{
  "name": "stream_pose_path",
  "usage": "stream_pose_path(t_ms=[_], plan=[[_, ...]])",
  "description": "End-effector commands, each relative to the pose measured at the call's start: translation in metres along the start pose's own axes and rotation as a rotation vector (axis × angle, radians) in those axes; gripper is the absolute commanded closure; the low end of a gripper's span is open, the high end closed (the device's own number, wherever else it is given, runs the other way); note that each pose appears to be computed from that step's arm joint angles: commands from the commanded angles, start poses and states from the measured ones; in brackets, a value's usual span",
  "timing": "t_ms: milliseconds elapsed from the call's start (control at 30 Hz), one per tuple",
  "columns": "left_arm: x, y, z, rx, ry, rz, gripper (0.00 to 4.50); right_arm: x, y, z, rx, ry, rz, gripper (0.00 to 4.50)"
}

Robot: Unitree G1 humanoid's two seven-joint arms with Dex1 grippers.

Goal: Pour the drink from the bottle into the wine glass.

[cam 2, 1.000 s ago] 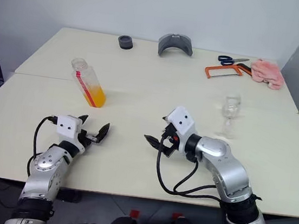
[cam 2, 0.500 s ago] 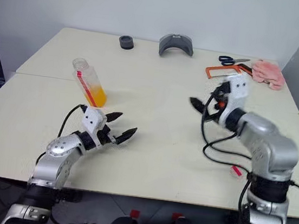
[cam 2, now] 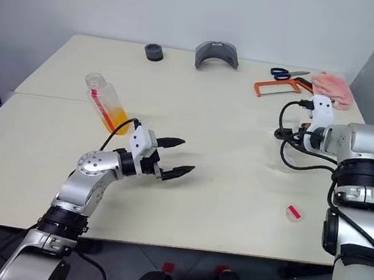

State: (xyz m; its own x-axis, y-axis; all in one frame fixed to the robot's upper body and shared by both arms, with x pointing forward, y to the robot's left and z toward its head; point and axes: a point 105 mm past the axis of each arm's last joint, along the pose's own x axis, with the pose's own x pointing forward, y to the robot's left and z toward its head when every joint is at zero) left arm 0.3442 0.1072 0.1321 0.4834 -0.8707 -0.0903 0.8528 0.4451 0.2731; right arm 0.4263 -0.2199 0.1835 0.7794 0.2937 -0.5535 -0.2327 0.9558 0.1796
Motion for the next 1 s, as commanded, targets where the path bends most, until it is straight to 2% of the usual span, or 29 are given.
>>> stream_pose_path(t_ms=[33, 333, 433, 667, 800, 933, 1000], plan=[[0.007, -0.005, 0.011, 0.062, -0.025, -0.064, 0.04, 0.001, 0.004, 0.011, -0.008, 0.015, 0.022, 0.00], [0.022, -0.017, 0.017, 0.161, -0.031, -0.155, 0.04, 0.013, -0.003, -0.011, -0.097, 0.171, -0.006, 0.00], [0.026, -0.020, 0.017, 0.167, -0.040, -0.154, 0.00, 0.013, -0.005, -0.013, -0.143, 0.199, -0.016, 0.60], [0.027, -0.022, 0.012, 0.175, -0.041, -0.139, 0.00, 0.015, -0.006, -0.016, -0.203, 0.232, -0.021, 3.07], [0.025, -0.020, 0.011, 0.182, -0.036, -0.131, 0.00, 0.015, -0.006, -0.016, -0.201, 0.227, -0.019, 4.26], [0.024, -0.018, 0.011, 0.186, -0.032, -0.128, 0.00, 0.014, -0.007, -0.008, -0.201, 0.183, -0.022, 4.36], [0.023, -0.017, 0.010, 0.188, -0.027, -0.126, 0.00, 0.013, -0.003, 0.009, -0.181, 0.088, -0.017, 4.36]])
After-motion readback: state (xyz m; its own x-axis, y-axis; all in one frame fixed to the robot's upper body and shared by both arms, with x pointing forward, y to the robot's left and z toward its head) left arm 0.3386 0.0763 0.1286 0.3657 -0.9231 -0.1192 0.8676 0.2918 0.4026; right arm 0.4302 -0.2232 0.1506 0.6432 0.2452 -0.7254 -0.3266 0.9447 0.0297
